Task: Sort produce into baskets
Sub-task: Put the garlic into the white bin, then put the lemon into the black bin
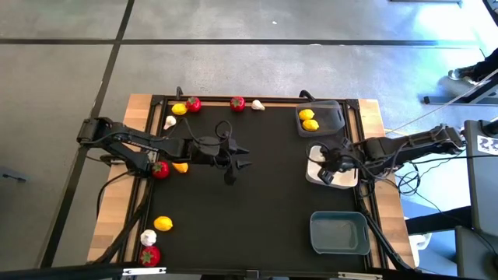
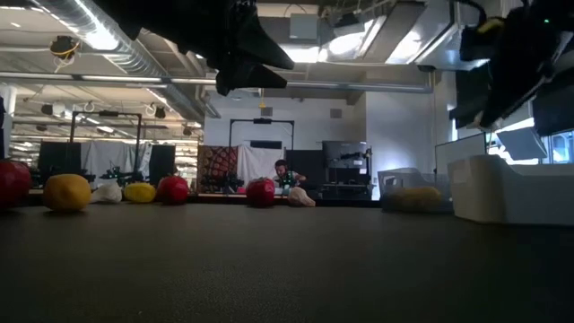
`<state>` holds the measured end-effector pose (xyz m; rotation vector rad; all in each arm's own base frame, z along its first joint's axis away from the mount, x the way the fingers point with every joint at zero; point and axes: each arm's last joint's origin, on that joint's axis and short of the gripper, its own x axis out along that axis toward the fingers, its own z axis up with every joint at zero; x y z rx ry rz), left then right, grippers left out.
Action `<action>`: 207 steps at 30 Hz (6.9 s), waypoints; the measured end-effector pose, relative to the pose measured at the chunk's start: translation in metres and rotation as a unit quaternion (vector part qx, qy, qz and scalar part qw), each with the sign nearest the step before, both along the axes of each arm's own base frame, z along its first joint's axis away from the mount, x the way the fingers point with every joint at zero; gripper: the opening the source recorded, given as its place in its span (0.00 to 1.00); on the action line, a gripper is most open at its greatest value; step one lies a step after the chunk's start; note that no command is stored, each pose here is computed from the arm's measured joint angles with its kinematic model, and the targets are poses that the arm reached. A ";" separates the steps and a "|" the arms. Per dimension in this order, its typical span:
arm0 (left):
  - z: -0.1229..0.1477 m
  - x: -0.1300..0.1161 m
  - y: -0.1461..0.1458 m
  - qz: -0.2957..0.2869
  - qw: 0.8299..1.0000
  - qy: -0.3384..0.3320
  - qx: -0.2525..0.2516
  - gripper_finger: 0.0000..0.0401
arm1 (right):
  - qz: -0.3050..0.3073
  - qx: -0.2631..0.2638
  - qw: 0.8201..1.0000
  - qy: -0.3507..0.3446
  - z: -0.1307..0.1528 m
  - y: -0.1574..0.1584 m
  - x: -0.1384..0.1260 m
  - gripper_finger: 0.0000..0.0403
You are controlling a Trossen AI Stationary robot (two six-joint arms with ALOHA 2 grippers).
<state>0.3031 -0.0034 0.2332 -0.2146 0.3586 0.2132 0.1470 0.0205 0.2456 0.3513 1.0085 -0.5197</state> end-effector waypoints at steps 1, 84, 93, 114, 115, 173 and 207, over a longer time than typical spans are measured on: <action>0.000 0.000 0.000 0.000 1.000 0.000 0.000 0.53 | -0.007 0.001 1.000 0.009 -0.001 0.000 -0.001 0.38; -0.013 -0.019 -0.009 0.002 0.993 0.116 -0.032 0.53 | 0.044 -0.017 0.977 -0.206 0.007 -0.014 0.051 0.57; 0.018 -0.067 -0.016 -0.008 0.987 0.155 -0.051 0.53 | 0.109 0.033 0.974 -0.194 -0.007 -0.008 0.071 0.57; 0.039 -0.112 -0.009 -0.008 0.948 0.316 0.026 0.53 | 0.129 0.041 0.982 -0.132 -0.039 -0.006 0.094 0.57; 0.040 -0.112 -0.008 0.001 0.949 0.315 0.028 0.54 | 0.129 0.041 0.982 -0.132 -0.039 -0.006 0.094 0.57; -0.078 -0.095 0.003 -0.097 0.709 0.696 0.062 0.77 | 0.138 0.032 0.981 -0.131 -0.038 -0.006 0.094 0.57; -0.029 -0.063 0.002 -0.047 0.817 0.573 0.041 0.51 | 0.140 0.030 0.981 -0.130 -0.038 -0.006 0.094 0.57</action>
